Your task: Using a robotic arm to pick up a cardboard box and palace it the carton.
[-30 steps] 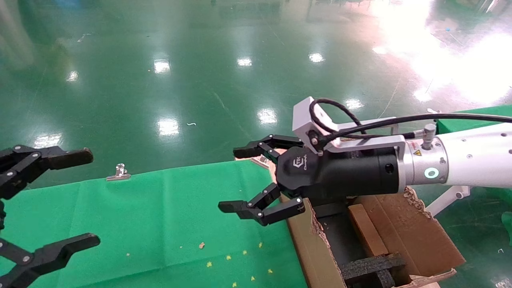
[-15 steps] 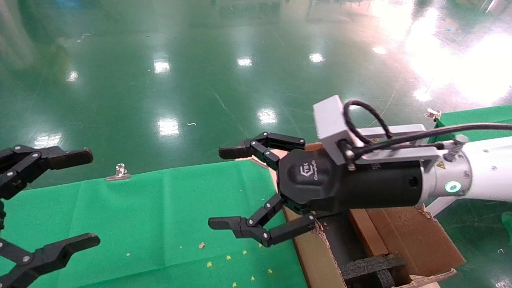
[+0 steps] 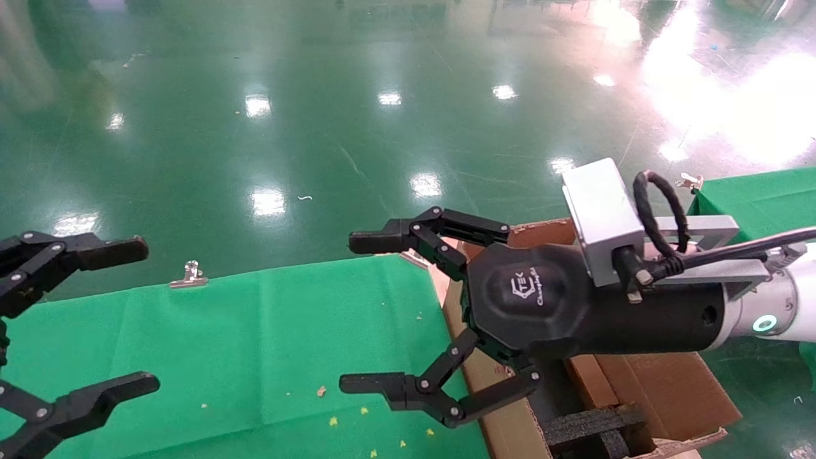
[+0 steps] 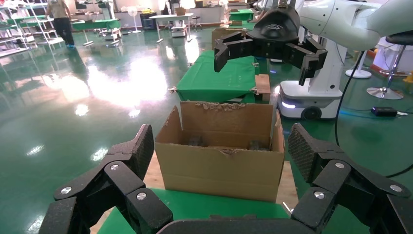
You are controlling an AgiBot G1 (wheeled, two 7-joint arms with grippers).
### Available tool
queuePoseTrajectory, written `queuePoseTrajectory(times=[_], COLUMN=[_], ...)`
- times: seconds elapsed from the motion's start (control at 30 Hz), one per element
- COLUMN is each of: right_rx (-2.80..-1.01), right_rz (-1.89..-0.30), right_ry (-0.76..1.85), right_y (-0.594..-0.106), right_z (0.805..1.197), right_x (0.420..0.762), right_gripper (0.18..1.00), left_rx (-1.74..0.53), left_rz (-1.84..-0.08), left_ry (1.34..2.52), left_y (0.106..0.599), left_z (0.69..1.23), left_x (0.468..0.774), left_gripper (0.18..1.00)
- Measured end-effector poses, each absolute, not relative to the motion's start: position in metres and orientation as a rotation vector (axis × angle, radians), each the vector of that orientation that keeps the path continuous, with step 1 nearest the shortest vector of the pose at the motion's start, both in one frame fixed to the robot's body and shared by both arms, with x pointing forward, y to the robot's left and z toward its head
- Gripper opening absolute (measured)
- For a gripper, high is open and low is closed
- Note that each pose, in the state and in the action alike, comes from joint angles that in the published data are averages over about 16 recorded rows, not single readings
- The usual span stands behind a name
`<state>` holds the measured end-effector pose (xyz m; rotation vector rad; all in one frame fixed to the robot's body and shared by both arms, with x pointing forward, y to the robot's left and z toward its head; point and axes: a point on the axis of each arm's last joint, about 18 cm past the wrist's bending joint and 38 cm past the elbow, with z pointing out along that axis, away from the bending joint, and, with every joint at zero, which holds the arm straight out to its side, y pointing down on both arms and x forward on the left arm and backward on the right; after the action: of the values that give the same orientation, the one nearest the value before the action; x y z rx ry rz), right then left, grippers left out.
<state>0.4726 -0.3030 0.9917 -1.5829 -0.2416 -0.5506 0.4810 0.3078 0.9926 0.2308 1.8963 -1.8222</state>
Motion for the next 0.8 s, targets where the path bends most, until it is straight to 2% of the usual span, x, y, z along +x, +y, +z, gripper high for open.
queuePoseTrajectory(times=[0.8], right_rx=[-1.593], right_rz=[-0.551], right_ry=[-0.232], right_y=[-0.3022], right_z=[0.9919], right_x=[0.4747], right_gripper=[1.001], left_rx=[0.231], left_rz=[-1.822], left_ry=[1.896], left_y=[0.3078], left_z=[0.9926], left_x=[0.481], left_gripper=[1.0])
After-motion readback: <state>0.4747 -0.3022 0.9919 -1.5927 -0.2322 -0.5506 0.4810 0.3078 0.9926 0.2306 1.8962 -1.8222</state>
